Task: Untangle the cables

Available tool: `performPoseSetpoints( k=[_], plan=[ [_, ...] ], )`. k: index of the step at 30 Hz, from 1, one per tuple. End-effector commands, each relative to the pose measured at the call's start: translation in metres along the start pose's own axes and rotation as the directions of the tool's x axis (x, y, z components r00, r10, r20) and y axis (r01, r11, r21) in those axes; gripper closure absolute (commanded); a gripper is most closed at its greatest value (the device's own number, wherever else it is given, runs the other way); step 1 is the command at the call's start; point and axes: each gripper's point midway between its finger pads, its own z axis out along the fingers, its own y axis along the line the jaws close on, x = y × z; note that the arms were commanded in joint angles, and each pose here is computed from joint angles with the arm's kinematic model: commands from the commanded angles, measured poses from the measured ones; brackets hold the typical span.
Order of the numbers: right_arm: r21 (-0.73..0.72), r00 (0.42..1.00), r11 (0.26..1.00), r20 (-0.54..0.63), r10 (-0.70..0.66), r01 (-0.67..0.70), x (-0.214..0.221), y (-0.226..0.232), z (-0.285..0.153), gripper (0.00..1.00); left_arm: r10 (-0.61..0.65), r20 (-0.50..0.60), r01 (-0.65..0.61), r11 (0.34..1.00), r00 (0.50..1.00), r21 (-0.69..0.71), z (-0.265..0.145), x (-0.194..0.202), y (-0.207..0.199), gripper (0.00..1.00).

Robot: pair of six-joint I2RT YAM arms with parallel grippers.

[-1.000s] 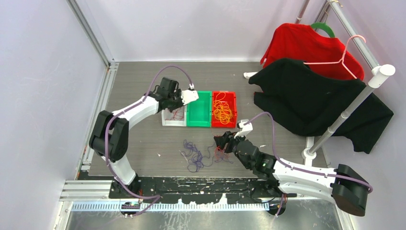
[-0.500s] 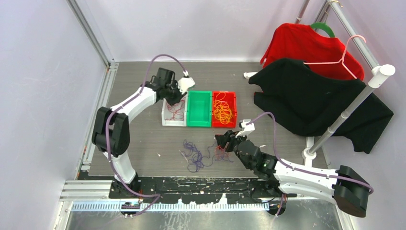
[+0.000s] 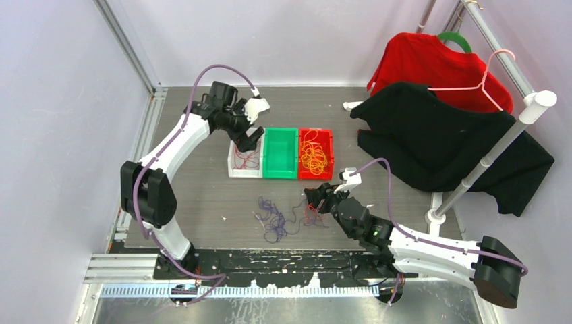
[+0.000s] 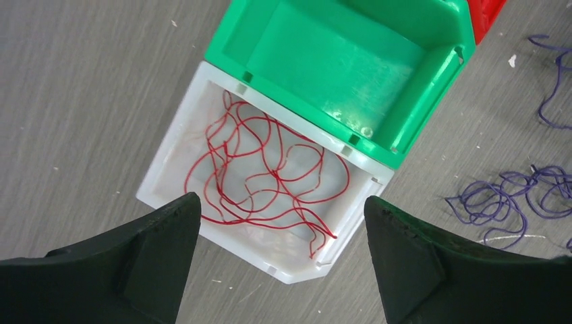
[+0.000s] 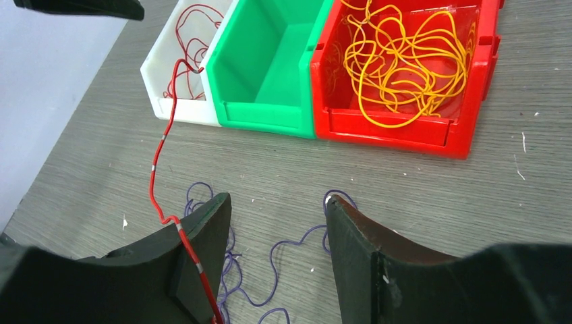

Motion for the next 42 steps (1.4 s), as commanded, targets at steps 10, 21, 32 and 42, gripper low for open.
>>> performPoseSetpoints(
  k=[10, 21, 32, 42],
  plan=[
    [-0.075, 0.998, 0.997, 0.056, 0.023, -0.019, -0.023, 0.029, 0.009, 0.41, 0.042, 0.240, -0.138, 0.905, 0.970, 0.402, -0.081, -0.053, -0.110, 0.02],
    [-0.457, 1.000, 0.889, 0.000, -0.004, 0.004, -0.050, 0.139, 0.013, 0.44, -0.125, 0.196, 0.028, 0.901, 0.973, 0.432, -0.110, -0.042, -0.152, 0.00],
    [-0.640, 1.000, 0.768, -0.002, -0.018, 0.013, -0.061, 0.187, 0.001, 0.43, -0.382, 0.437, 0.087, 0.824, 0.814, 0.559, -0.183, -0.113, -0.184, 0.00],
    [-0.669, 0.994, 0.742, -0.054, -0.094, 0.034, -0.053, 0.198, 0.000, 0.44, 0.279, 0.360, -0.418, 0.813, 0.890, 0.406, -0.169, -0.048, -0.208, 0.15]
  ],
)
